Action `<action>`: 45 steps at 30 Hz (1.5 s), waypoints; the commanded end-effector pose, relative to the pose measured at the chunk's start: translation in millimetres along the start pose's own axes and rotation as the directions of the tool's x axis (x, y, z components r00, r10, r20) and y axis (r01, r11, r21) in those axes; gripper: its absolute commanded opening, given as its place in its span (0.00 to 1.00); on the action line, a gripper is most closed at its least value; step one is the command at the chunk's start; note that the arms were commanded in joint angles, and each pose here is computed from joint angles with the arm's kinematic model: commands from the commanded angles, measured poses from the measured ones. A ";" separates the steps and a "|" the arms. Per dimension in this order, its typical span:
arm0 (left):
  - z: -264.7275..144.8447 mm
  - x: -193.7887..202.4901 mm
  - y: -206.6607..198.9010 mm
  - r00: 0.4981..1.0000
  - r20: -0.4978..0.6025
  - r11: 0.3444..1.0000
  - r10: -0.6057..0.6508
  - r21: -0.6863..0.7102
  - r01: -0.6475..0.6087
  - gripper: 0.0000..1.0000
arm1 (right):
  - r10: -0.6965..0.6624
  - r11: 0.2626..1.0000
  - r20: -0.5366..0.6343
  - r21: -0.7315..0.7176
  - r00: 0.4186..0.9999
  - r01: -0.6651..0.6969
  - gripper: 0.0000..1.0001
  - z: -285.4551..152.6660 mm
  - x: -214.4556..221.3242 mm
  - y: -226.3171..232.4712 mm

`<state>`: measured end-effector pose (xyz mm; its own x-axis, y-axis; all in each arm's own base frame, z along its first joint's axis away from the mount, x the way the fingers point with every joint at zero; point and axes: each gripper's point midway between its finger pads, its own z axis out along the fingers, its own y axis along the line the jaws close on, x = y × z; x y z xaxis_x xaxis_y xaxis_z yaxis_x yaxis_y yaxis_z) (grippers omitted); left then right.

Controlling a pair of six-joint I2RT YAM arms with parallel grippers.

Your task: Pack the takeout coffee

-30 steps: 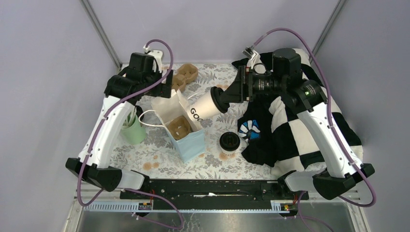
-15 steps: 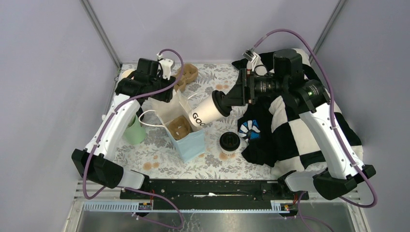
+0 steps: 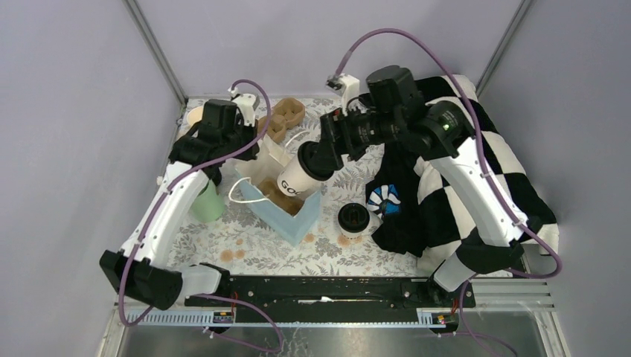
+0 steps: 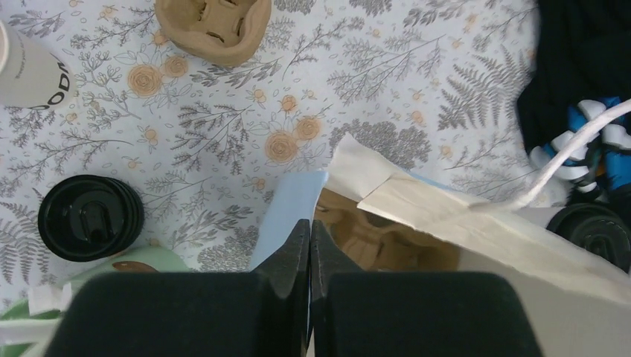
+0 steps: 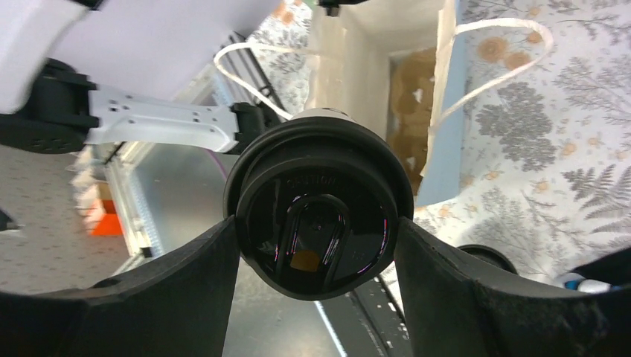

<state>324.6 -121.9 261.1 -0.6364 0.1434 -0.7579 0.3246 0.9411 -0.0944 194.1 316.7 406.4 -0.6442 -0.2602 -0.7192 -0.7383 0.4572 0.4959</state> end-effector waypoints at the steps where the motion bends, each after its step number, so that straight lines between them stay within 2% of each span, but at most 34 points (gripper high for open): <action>1: -29.2 -22.2 -10.1 0.980 0.144 0.990 -0.139 0.037 0.135 0.00 | -0.130 0.984 -0.004 0.124 0.991 0.130 0.45 8.2 -2.0 -6.5; 7: -56.0 -19.7 -18.7 0.938 0.250 0.970 -0.241 0.100 0.223 0.00 | -0.259 0.947 -0.031 0.187 0.965 0.260 0.44 29.6 -1.3 -3.0; 14: -77.5 -21.5 -30.1 0.908 0.367 0.973 -0.203 0.181 0.144 0.00 | -0.416 0.875 -0.065 0.242 0.907 0.419 0.43 53.3 1.7 7.4; 18: -85.0 -24.1 -33.4 0.859 0.477 0.973 -0.186 0.213 0.092 0.00 | -0.474 0.847 -0.049 0.248 0.879 0.470 0.43 57.7 1.8 21.1; 21: -86.9 -25.1 -36.9 0.844 0.504 0.969 -0.185 0.235 0.072 0.00 | -0.506 0.825 -0.065 0.255 0.860 0.505 0.42 63.0 8.8 27.6; 24: -87.3 -24.2 -35.9 0.834 0.522 0.971 -0.177 0.230 0.063 0.00 | -0.547 0.790 -0.076 0.283 0.834 0.544 0.42 66.2 13.7 33.4; 30: -98.0 -36.5 -29.8 0.768 0.616 0.976 -0.178 0.209 0.059 0.00 | -0.601 0.737 -0.088 0.322 0.794 0.594 0.41 73.9 20.4 38.5; 45: -94.5 -20.2 -33.0 0.824 0.539 0.974 -0.176 0.217 0.067 0.00 | -0.676 0.614 -0.165 0.412 0.718 0.673 0.41 81.6 34.1 17.3</action>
<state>265.0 -128.0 315.4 -0.2674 -0.2042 -0.9417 0.3978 0.8667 -0.3010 164.9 393.5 322.2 -0.0512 -0.6838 -0.7278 -0.8583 0.4027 -0.3180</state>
